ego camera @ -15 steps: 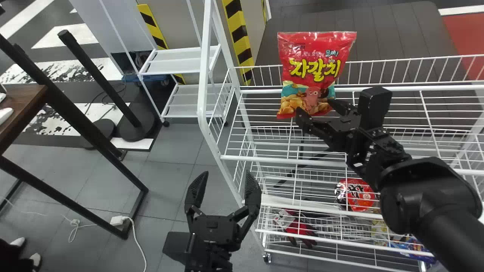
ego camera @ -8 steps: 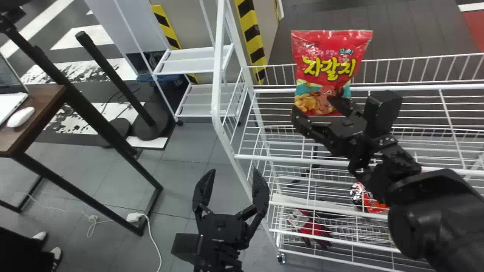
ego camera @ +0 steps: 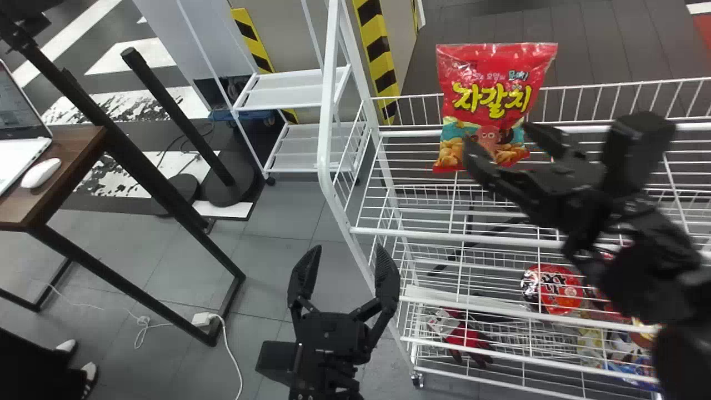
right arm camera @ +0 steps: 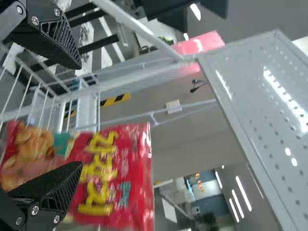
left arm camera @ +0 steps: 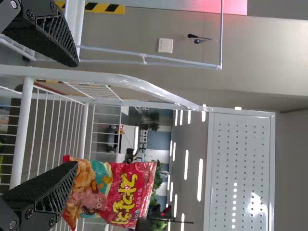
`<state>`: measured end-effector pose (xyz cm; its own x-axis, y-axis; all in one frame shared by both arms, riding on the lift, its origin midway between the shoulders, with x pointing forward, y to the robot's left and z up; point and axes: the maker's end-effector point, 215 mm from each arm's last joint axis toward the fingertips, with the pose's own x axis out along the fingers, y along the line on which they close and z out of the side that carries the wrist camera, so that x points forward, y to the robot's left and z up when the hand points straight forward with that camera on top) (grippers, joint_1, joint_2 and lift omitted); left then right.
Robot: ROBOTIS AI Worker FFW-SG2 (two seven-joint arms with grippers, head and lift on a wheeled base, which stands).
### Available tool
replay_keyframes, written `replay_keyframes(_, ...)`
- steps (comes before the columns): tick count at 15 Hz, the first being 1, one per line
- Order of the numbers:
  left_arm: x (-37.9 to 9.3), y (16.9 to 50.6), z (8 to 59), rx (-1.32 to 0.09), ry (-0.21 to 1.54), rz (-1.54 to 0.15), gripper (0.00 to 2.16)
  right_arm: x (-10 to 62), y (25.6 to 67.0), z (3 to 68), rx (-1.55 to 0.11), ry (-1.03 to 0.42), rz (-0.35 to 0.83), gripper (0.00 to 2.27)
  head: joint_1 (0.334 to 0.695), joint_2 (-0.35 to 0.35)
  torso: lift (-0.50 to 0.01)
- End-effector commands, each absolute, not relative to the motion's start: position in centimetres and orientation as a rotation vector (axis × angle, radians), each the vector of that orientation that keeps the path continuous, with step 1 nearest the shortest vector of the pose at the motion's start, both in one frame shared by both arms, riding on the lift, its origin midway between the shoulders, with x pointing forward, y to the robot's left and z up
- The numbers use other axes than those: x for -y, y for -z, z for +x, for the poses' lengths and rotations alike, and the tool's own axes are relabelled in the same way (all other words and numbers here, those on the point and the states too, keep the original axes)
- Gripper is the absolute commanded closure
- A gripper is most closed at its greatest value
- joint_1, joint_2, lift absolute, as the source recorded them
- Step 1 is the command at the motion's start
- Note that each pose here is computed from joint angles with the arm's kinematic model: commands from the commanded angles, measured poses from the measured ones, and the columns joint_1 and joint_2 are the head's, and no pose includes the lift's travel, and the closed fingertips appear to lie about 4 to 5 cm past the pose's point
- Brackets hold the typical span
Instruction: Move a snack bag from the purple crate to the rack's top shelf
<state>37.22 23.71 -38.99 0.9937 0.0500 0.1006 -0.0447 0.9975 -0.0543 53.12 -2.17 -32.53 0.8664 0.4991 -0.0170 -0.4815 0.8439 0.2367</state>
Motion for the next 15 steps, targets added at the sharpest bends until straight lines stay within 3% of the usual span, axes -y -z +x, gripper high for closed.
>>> replay_keyframes(1, -23.2, 38.7, 37.4, 0.108, -0.039, -0.055, 0.08, 9.4, 30.9, 51.0, -0.038, -0.436, 0.156, 0.12, 0.695, 0.262, 0.001)
replay_keyframes(7, -22.2, 38.6, 37.6, 0.099, -0.025, -0.065, 0.08, 19.8, 29.6, 41.8, 0.093, -0.335, 0.023, 0.12, 0.695, 0.096, 0.001)
replay_keyframes(15, -17.4, 38.1, 38.8, 0.052, 0.046, -0.081, 0.08, 24.1, 37.6, 36.7, 0.036, -0.260, -0.034, 0.13, 0.695, -0.027, 0.001)
